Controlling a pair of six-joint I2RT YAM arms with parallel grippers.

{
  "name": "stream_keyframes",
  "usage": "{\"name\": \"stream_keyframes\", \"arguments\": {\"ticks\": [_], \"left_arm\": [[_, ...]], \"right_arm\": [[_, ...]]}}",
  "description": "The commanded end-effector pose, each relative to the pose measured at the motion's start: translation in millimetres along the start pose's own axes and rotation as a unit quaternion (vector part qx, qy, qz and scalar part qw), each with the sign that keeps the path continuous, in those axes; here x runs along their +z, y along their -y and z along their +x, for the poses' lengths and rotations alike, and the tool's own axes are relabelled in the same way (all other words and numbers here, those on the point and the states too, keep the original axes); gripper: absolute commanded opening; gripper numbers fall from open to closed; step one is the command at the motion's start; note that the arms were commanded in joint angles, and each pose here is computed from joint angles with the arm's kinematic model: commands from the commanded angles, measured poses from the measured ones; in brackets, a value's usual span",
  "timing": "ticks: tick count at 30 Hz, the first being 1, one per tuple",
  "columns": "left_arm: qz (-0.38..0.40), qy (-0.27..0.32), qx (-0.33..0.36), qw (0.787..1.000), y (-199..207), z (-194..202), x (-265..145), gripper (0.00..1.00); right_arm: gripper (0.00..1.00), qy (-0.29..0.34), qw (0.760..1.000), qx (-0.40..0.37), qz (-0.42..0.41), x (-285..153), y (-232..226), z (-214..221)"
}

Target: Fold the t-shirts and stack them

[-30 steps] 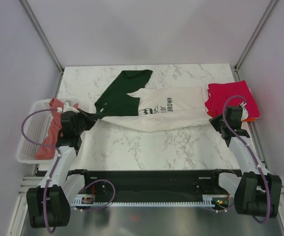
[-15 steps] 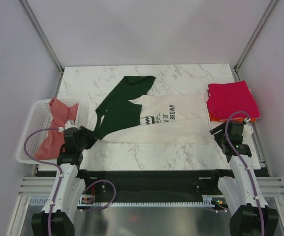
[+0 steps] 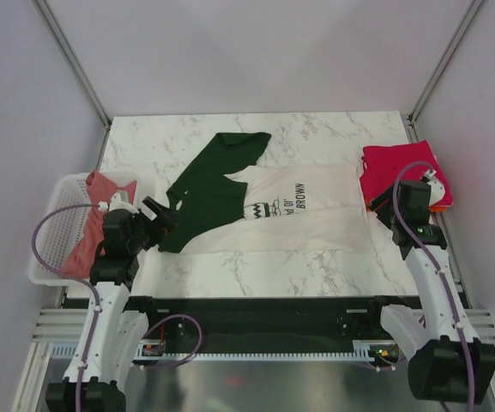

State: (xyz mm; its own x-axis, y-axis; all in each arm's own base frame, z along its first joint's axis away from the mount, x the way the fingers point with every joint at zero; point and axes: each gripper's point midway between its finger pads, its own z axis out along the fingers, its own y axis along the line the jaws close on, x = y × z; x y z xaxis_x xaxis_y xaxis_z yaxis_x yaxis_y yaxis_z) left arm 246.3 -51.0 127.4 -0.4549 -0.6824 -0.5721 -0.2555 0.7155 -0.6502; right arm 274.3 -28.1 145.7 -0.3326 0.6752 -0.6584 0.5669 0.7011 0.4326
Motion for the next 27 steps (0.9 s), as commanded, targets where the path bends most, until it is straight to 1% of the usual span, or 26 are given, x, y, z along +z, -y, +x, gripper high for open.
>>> {"name": "stream_keyframes", "arguments": {"ticks": [1,2,3,4,5,6,7,8,9,10,11,13,14,15,16,17,18,19,20,21,23,24,25,26,27], "left_arm": [[0.051,0.015,0.05,0.997,52,-41,-6,1.0],[0.051,0.01,0.051,0.997,58,-46,-2,1.0],[0.058,0.022,0.054,0.997,72,-61,-4,1.0],[0.044,0.013,0.05,0.998,70,-64,6,1.0],[0.053,0.009,0.057,0.997,80,-64,10,1.0],[0.067,0.018,0.065,0.995,97,-76,11,1.0],[0.069,0.012,0.068,0.995,103,-78,18,1.0],[0.061,-0.008,0.068,0.996,102,-75,35,0.99],[0.082,-0.007,0.079,0.993,123,-84,41,0.99],[0.082,-0.016,0.082,0.993,128,-84,50,0.96],[0.078,-0.029,0.085,0.993,137,-89,71,0.94],[0.085,-0.046,0.095,0.991,152,-87,90,0.89],[0.082,-0.06,0.097,0.99,159,-89,113,0.86],[0.085,-0.066,0.105,0.989,166,-87,122,0.82],[0.083,-0.072,0.108,0.988,169,-86,134,0.82],[0.097,-0.061,0.112,0.987,186,-98,141,0.81],[0.084,-0.086,0.109,0.987,178,-86,166,0.81],[0.086,-0.09,0.108,0.986,181,-85,176,0.81],[0.1,-0.083,0.107,0.986,196,-95,182,0.81],[0.091,-0.109,0.097,0.985,187,-82,205,0.8],[0.104,-0.11,0.095,0.984,199,-86,220,0.79],[0.106,-0.113,0.094,0.983,201,-84,227,0.79],[0.101,-0.124,0.092,0.983,194,-76,243,0.78],[0.114,-0.118,0.094,0.982,205,-83,246,0.78],[0.117,-0.12,0.096,0.981,206,-82,252,0.78]], "right_arm": [[0.7,0.023,0.997,-0.049,-0.046,4,-46,-29],[0.7,0.024,0.997,-0.055,-0.048,6,-53,-31],[0.7,0.015,0.996,-0.075,-0.047,13,-62,-24],[0.7,0.022,0.995,-0.08,-0.06,12,-76,-31],[0.7,0.011,0.994,-0.094,-0.061,19,-84,-23],[0.7,0.009,0.993,-0.101,-0.066,21,-92,-23],[0.7,0.017,0.991,-0.107,-0.076,22,-104,-29],[0.69,0.016,0.99,-0.114,-0.08,25,-110,-28],[0.68,0.005,0.989,-0.124,-0.076,35,-114,-22],[0.68,0.014,0.989,-0.126,-0.08,37,-123,-30],[0.67,0.003,0.989,-0.134,-0.068,50,-123,-25],[0.63,0.009,0.987,-0.144,-0.07,57,-135,-34],[0.6,-0.003,0.986,-0.155,-0.055,72,-134,-28],[0.6,-0.003,0.986,-0.159,-0.049,77,-136,-30],[0.59,0.003,0.986,-0.161,-0.046,81,-142,-38],[0.58,-0.001,0.984,-0.175,-0.029,94,-139,-34],[0.56,0.006,0.984,-0.176,-0.028,98,-146,-41],[0.56,0.006,0.984,-0.18,-0.02,104,-146,-43],[0.54,-0.002,0.982,-0.189,-0.005,117,-143,-37],[0.54,0.006,0.982,-0.188,-0.005,122,-151,-44],[0.53,-0.008,0.98,-0.198,0.019,143,-147,-36],[0.53,0.003,0.98,-0.198,0.025,148,-153,-45],[0.52,0.0,0.979,-0.201,0.037,154,-151,-44],[0.52,-0.011,0.976,-0.209,0.058,170,-143,-35],[0.51,0.002,0.975,-0.212,0.063,174,-149,-44]]}}
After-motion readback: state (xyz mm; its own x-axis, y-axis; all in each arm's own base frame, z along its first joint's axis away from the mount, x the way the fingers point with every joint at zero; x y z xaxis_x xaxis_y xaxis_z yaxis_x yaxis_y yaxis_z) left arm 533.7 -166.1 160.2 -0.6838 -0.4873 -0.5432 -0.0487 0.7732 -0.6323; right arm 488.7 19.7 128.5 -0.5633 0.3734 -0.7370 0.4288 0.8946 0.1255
